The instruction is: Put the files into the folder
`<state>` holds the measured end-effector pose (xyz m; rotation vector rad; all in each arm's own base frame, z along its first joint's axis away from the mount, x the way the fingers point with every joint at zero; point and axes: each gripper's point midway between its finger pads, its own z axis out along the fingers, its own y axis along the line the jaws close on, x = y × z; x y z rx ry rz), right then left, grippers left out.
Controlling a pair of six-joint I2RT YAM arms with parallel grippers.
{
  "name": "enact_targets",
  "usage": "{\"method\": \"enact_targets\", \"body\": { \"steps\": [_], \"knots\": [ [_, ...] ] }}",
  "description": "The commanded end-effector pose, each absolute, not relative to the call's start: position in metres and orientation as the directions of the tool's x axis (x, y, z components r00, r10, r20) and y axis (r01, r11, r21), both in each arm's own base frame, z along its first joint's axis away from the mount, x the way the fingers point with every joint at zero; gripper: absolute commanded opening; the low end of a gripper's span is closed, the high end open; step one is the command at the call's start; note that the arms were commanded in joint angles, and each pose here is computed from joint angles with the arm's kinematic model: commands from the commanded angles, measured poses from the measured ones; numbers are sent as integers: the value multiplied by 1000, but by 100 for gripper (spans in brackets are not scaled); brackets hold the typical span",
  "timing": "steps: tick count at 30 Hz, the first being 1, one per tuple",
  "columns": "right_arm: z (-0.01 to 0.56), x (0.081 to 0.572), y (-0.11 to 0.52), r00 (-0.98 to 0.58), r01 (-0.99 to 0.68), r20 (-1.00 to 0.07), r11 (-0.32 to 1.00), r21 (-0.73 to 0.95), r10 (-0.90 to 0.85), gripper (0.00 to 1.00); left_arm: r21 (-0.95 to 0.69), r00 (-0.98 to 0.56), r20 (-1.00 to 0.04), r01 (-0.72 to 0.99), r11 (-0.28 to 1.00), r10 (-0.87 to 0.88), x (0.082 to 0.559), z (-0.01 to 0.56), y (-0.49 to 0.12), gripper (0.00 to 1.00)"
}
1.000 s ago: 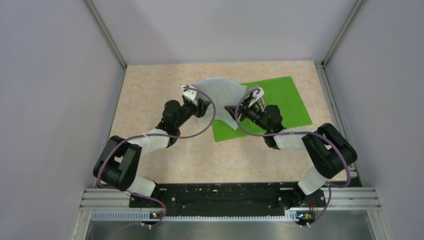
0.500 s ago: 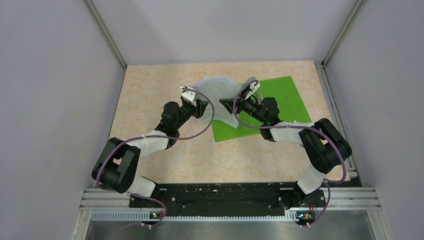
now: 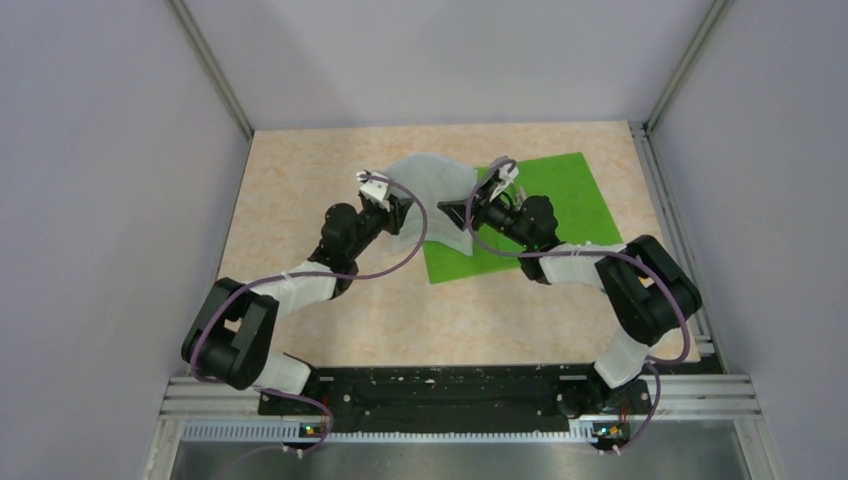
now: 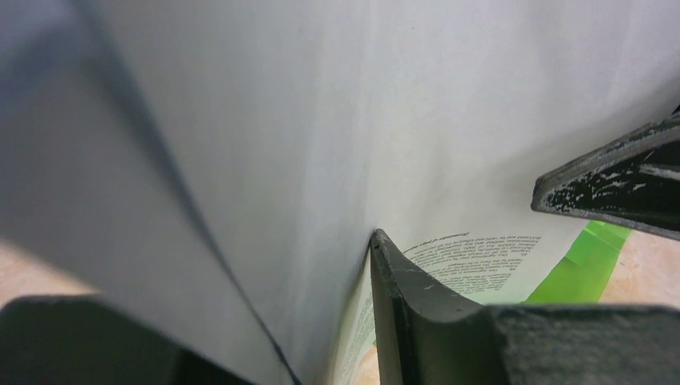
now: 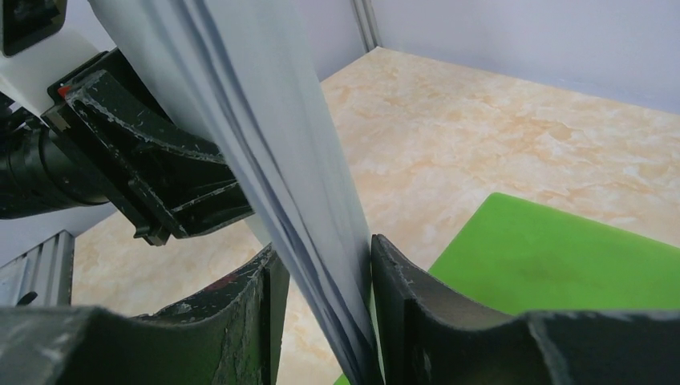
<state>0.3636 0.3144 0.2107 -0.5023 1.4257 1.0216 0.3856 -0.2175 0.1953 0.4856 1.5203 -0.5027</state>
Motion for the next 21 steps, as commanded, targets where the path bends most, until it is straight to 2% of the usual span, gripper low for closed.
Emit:
{"method": "enact_targets", "body": {
  "steps": [1, 7, 13, 15, 19, 21],
  "knots": [
    [214, 359, 314, -146, -826, -941, 485, 285, 305, 41, -43, 55, -994, 598, 800, -95, 382, 221, -219, 32],
    [209, 361, 316, -152, -828, -938, 477, 293, 313, 39, -58, 53, -992, 600, 798, -112, 382, 224, -220, 28],
    [198, 363, 316, -162, -822, -938, 484, 301, 308, 35, -66, 45, -992, 602, 795, -116, 384, 220, -222, 18],
    [202, 363, 316, -156, -825, -938, 482, 296, 310, 29, -63, 49, -992, 600, 797, -116, 385, 221, -222, 13],
    [219, 361, 319, -142, -840, -939, 463, 282, 315, 5, -38, 79, -991, 607, 794, -108, 383, 232, -221, 0],
    [230, 358, 318, -137, -845, -941, 459, 273, 309, 0, -15, 94, -991, 627, 779, -96, 377, 242, -223, 0]
  ]
}}
